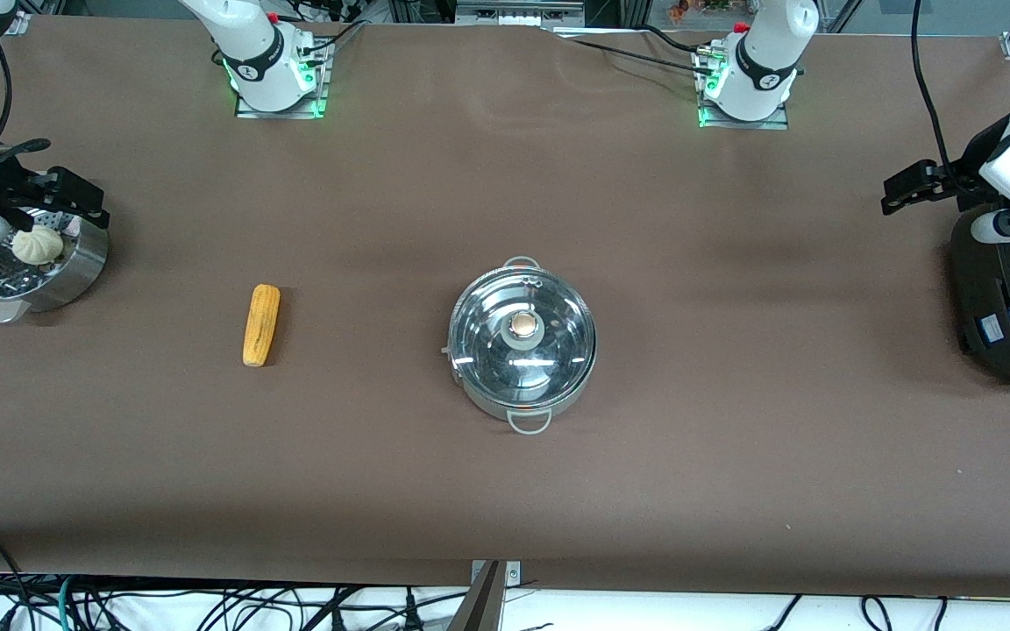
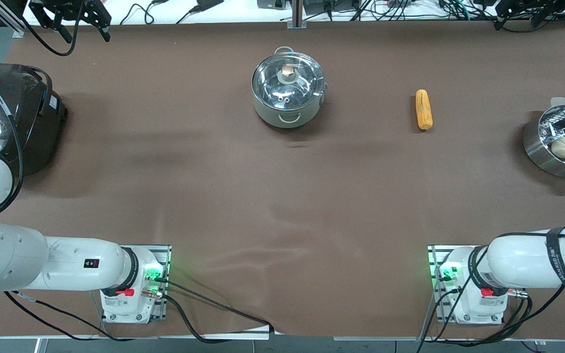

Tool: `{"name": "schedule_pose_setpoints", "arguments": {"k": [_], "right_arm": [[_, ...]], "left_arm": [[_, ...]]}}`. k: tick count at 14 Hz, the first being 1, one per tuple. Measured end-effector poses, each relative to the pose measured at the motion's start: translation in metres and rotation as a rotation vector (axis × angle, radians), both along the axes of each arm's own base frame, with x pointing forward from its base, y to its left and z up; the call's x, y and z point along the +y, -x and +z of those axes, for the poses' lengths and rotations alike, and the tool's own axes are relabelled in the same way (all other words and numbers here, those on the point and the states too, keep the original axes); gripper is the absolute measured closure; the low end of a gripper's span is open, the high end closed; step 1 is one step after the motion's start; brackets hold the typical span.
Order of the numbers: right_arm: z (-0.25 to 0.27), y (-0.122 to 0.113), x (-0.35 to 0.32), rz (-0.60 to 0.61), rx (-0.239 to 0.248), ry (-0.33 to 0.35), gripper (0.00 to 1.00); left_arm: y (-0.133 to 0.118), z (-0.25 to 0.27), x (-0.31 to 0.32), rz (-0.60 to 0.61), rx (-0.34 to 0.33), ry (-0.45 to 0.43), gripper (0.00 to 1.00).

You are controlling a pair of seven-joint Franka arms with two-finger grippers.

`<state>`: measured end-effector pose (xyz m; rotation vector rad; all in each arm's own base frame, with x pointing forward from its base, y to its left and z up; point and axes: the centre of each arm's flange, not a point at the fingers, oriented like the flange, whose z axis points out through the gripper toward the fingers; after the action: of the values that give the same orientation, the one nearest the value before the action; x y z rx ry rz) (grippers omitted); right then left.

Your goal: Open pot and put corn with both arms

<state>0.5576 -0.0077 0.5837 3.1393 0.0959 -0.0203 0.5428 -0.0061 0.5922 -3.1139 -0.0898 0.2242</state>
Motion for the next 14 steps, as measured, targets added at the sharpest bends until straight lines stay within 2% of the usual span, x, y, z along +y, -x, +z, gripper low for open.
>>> {"name": "schedule_pose_setpoints", "arguments": {"k": [6,8,10,11,13,14], "right_arm": [[-0.001,0.0,0.0,-0.001,0.006,0.0,0.0],[-0.005,0.0,0.0,-0.001,0.022,0.001,0.0],[-0.025,-0.001,-0.001,-0.002,0.091,0.004,0.0],[-0.047,-0.006,-0.001,-0.001,0.143,0.005,0.0],[-0.108,-0.024,-0.001,-0.001,0.241,0.004,0.0],[-0.143,-0.036,0.0,0.002,0.266,0.004,0.0]], "left_arm": [[0.0,0.0,0.0,0.0,0.0,0.0,0.0],[0.0,0.0,-0.001,0.001,0.0,0.0,0.0],[0.0,0.0,-0.002,0.0,0.0,0.0,0.0],[0.0,0.0,-0.002,0.0,0.001,0.0,0.0],[0.0,0.0,-0.002,0.004,0.002,-0.001,0.0],[0.0,-0.001,-0.004,0.011,0.004,-0.003,0.0]]}}
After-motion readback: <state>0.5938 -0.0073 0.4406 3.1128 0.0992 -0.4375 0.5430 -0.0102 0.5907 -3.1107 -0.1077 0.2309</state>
